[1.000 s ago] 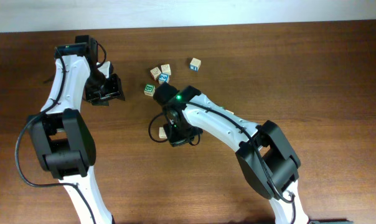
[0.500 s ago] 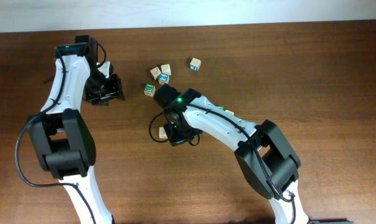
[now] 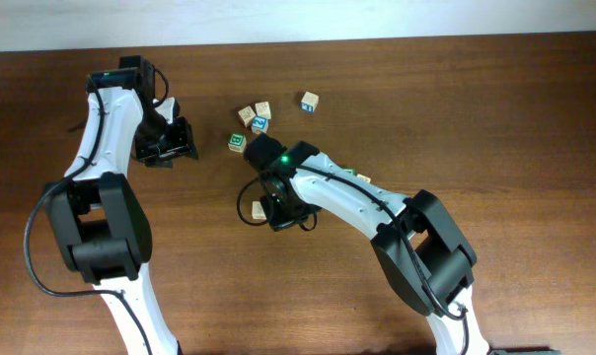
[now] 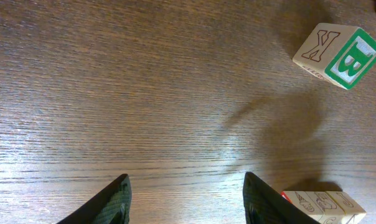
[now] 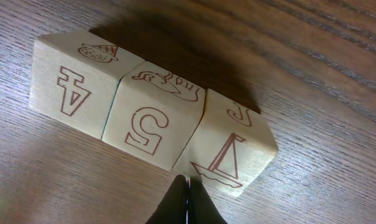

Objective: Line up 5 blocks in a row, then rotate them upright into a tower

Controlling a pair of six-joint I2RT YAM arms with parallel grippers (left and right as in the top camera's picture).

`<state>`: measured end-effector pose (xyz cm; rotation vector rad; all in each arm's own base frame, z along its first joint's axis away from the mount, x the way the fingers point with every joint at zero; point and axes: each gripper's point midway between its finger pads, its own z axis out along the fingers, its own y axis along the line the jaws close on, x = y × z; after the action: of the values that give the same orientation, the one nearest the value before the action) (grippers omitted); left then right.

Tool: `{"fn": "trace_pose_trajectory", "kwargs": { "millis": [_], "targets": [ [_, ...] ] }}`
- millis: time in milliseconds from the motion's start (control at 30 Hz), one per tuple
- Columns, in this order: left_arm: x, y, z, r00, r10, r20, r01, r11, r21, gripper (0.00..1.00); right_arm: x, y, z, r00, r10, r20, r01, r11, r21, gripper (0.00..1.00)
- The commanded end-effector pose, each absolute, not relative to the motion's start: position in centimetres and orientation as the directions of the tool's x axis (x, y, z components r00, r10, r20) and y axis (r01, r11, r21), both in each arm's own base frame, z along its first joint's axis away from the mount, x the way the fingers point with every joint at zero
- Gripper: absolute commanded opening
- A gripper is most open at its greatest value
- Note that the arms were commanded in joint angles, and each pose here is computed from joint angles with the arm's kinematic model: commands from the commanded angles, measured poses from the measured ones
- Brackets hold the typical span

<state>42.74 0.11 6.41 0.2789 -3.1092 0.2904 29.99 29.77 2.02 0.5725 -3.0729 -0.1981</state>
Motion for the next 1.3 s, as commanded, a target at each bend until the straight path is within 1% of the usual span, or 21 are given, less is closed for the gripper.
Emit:
{"fn": "trace_pose_trajectory", "kwargs": {
  "millis": [0, 33, 100, 167, 233, 300, 400, 467, 533, 700, 1033, 1267],
  "targets": [
    [43.0, 0.1, 6.3, -0.983, -0.185, 0.023, -0.186, 0.965, -0.183, 0.55, 29.4, 30.0, 3.1, -0.932, -0.363, 0.004, -0.358, 0.922, 0.146, 0.04],
    [43.0, 0.1, 6.3, -0.983, -0.185, 0.023, -0.186, 0.965, -0.183, 0.56, 29.5, 29.9, 4.3, -0.933, -0.361, 0.000, -0.357, 0.923, 0.143, 0.04],
    [43.0, 0.1, 6.3, -0.983, -0.185, 0.023, -0.186, 0.965, -0.183, 0.56, 30.8, 29.3, 6.9, -0.937, -0.345, -0.055, -0.349, 0.929, 0.119, 0.05],
    [43.0, 0.1, 6.3, -0.983, -0.185, 0.023, -0.186, 0.965, -0.183, 0.56, 32.5, 27.8, 8.0, -0.945, -0.310, -0.105, -0.319, 0.944, 0.084, 0.05],
    [43.0, 0.1, 6.3, -0.983, -0.185, 0.023, -0.186, 0.965, -0.183, 0.56, 34.1, 26.7, 7.6, -0.950, -0.288, -0.123, -0.299, 0.951, 0.081, 0.05],
    [43.1, 0.1, 6.3, -0.983, -0.185, 0.023, -0.186, 0.965, -0.183, 0.56, 35.5, 26.8, 6.8, -0.929, -0.327, -0.176, -0.346, 0.933, 0.093, 0.05],
    [43.1, 0.1, 6.3, -0.983, -0.185, 0.021, -0.185, 0.965, -0.184, 0.56, 36.2, 27.9, 6.3, -0.890, -0.400, -0.221, -0.429, 0.898, 0.103, 0.05],
    [43.1, 0.1, 6.3, -0.983, -0.185, 0.021, -0.185, 0.965, -0.184, 0.56, 36.6, 28.4, 5.8, -0.884, -0.401, -0.239, -0.435, 0.894, 0.111, 0.05],
    [43.1, 0.1, 6.3, -0.983, -0.185, 0.020, -0.185, 0.965, -0.184, 0.56, 36.3, 29.1, 4.8, -0.880, -0.416, -0.229, -0.454, 0.879, 0.148, 0.05],
    [43.1, 0.1, 6.3, -0.983, -0.185, 0.020, -0.185, 0.965, -0.183, 0.56, 35.3, 29.0, 3.0, -0.882, -0.431, -0.191, -0.459, 0.877, 0.141, 0.05],
    [43.1, 0.1, 6.3, -0.983, -0.185, 0.021, -0.185, 0.965, -0.184, 0.56, 33.6, 30.3, 2.8, -0.867, -0.468, -0.171, -0.493, 0.855, 0.159, 0.05],
    [43.1, 0.1, 6.3, -0.983, -0.185, 0.021, -0.185, 0.965, -0.183, 0.56, 33.8, 30.3, 2.8, -0.866, -0.467, -0.179, -0.493, 0.857, 0.152, 0.05]
  ]
}}
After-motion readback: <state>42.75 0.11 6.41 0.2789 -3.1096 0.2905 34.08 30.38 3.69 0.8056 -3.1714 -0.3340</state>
